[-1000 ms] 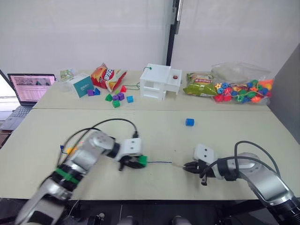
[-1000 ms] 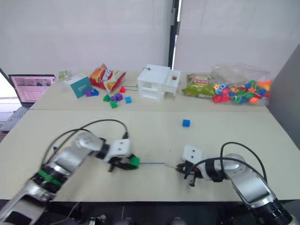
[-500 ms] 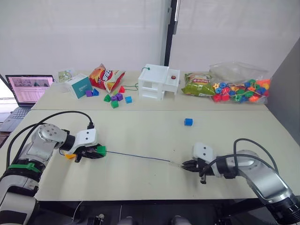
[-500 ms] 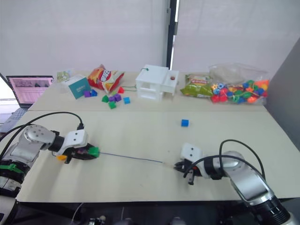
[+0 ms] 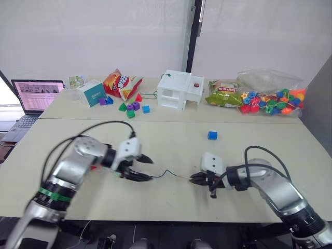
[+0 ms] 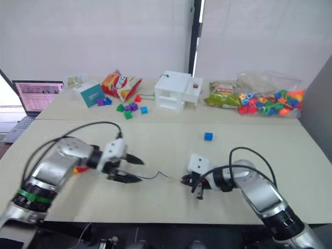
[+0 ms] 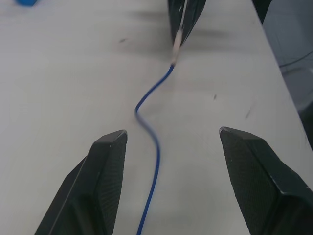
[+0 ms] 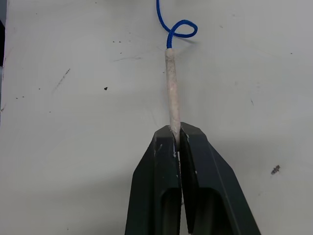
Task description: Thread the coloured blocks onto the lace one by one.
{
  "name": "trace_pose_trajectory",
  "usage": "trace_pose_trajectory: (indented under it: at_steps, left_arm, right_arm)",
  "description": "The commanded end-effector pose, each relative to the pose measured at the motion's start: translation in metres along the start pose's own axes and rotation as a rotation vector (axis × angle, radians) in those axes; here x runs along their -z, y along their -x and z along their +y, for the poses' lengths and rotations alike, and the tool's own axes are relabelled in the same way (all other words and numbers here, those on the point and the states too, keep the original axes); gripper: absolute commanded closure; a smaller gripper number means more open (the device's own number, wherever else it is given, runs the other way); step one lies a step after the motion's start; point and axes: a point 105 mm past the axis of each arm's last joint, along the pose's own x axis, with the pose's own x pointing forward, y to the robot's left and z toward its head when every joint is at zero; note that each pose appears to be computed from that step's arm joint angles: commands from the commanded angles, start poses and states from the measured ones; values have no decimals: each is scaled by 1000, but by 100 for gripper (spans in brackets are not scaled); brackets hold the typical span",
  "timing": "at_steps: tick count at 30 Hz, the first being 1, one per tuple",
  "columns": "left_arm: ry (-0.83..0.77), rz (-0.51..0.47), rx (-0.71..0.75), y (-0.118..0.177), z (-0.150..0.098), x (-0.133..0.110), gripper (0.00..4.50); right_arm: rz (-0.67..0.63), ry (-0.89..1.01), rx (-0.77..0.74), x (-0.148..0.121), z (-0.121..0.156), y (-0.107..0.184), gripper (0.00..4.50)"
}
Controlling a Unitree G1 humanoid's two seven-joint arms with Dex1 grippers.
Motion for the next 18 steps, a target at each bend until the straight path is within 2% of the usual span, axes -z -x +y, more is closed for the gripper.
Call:
trace_pose_trajectory:
  at_steps: [1,6,12,15,18]
  left_arm:
    - [-60,0,-34,-20,3,-8,132]
    - [-64,-21,-32,-45,8,-9,132]
    - [-53,-34,-27,-49,11,-10,132]
    - [-47,-40,-26,-49,11,-11,214]
    - [-48,-39,-24,-49,11,-11,316]
  right_arm:
    - [-5,37,-3,-8,-2,-2,450]
    - [-2,37,-6,-8,-3,-4,450]
    - [-1,29,1,-6,-1,-3,450]
    - [-3,24,5,-6,-2,-3,450]
    - [-6,21,8,-6,-2,-3,450]
